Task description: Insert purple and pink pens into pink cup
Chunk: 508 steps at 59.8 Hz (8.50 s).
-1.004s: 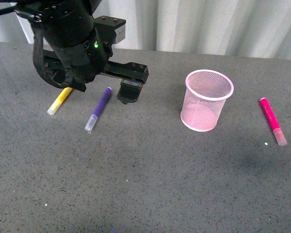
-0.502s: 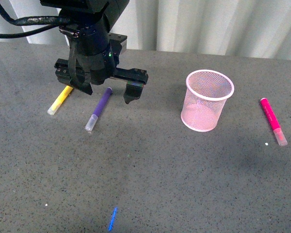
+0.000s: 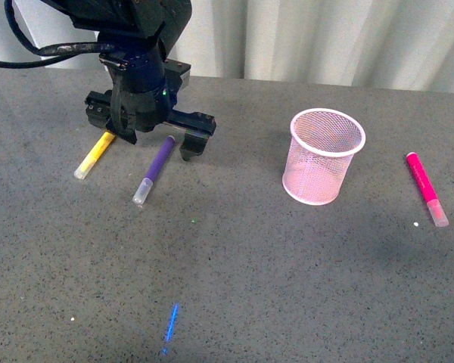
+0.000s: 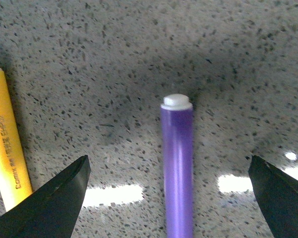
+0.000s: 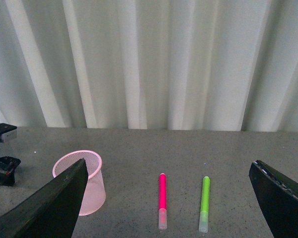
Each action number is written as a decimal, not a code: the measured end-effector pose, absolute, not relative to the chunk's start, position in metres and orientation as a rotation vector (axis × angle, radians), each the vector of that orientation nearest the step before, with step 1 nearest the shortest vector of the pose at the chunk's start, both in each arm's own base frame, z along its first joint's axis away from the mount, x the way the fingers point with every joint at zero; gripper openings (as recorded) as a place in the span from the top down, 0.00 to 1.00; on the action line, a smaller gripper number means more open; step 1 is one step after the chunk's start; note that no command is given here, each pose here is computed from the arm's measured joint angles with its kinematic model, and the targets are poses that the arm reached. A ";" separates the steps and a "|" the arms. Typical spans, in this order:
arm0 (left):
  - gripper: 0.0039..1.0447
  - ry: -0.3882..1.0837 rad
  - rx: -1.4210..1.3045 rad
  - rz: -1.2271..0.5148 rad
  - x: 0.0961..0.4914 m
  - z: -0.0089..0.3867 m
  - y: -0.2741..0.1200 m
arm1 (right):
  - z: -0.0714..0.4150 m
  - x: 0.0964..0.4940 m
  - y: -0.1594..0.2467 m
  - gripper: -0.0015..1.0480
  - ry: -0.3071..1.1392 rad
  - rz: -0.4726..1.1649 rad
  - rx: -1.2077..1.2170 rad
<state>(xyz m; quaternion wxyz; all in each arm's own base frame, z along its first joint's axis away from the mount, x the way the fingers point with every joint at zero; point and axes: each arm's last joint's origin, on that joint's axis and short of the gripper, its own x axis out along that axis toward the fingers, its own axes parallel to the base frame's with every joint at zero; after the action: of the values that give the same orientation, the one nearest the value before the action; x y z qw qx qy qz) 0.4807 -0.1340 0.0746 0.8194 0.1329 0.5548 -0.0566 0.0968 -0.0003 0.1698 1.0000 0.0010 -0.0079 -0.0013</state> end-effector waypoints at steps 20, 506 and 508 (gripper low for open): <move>0.06 1.163 0.304 -0.124 0.488 0.073 -0.142 | 0.170 0.097 0.000 0.07 -0.016 -0.002 0.002; 0.97 0.004 -0.007 -0.001 0.098 0.166 0.000 | 0.170 0.097 0.000 0.07 -0.016 -0.003 0.002; 0.97 -0.008 -0.007 -0.002 0.098 0.167 0.000 | 0.170 0.097 0.000 0.07 -0.016 -0.002 0.002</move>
<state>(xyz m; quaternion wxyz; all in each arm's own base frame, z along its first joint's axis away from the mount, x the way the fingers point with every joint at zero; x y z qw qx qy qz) 0.0976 -0.0002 0.1668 1.0000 -0.0037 -0.0041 -0.0010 0.0968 -0.0003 0.1700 1.0000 0.0010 -0.0081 -0.0011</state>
